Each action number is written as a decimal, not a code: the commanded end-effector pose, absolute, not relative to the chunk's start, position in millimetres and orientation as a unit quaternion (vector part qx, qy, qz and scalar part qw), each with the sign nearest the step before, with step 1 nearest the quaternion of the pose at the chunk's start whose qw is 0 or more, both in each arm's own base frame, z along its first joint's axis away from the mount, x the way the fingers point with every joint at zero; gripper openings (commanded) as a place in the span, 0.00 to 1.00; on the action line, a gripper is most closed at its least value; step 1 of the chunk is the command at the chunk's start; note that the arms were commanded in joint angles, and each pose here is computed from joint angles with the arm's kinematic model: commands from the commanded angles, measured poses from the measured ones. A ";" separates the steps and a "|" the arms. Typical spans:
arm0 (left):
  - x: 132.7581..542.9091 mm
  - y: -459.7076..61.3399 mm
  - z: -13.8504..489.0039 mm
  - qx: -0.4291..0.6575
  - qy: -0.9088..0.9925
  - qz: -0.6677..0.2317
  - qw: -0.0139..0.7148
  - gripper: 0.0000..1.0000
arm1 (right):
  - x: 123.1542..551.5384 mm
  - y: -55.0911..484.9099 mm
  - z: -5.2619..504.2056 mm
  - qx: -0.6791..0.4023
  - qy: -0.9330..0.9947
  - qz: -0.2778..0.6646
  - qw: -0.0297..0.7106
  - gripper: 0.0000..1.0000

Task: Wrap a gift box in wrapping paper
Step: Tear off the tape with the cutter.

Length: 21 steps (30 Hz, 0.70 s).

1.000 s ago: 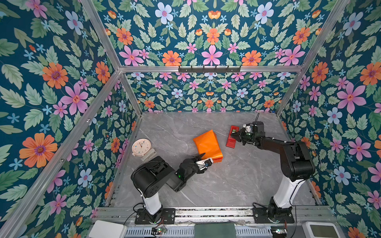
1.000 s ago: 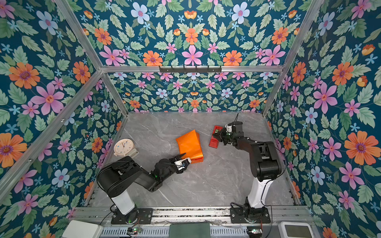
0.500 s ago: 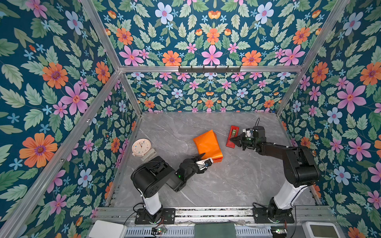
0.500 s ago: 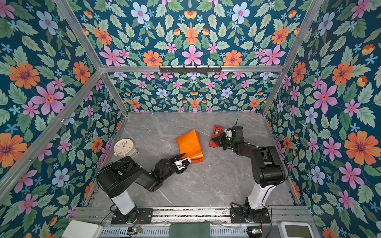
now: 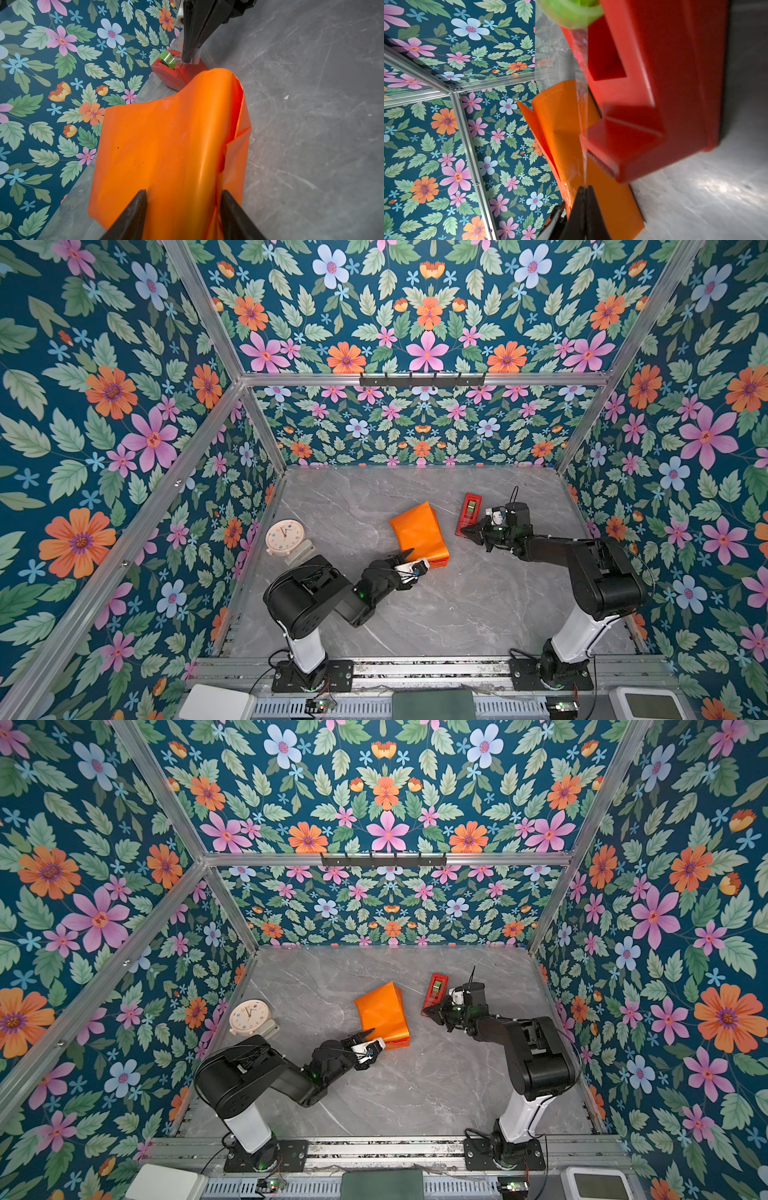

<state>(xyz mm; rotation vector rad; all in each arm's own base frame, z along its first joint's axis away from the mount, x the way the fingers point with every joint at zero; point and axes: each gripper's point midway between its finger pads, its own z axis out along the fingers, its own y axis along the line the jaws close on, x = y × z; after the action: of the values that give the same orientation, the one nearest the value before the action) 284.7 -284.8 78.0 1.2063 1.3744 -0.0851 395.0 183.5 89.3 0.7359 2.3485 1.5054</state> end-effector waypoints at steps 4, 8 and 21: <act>278.1 -282.7 58.2 0.540 0.612 -0.044 0.576 0.58 | 386.3 182.8 76.1 0.256 0.814 0.508 0.118 0.00; 278.6 -282.7 58.6 0.540 0.612 -0.044 0.576 0.58 | 385.0 179.8 63.4 0.264 0.820 0.495 0.114 0.00; 278.0 -283.3 58.6 0.541 0.611 -0.045 0.576 0.58 | 377.9 160.6 7.1 0.290 0.853 0.422 0.104 0.00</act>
<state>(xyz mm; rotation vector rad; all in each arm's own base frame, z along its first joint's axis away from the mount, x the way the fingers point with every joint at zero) 284.7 -284.9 78.1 1.2063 1.3739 -0.0855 404.1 173.5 50.6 0.6866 2.3469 1.3848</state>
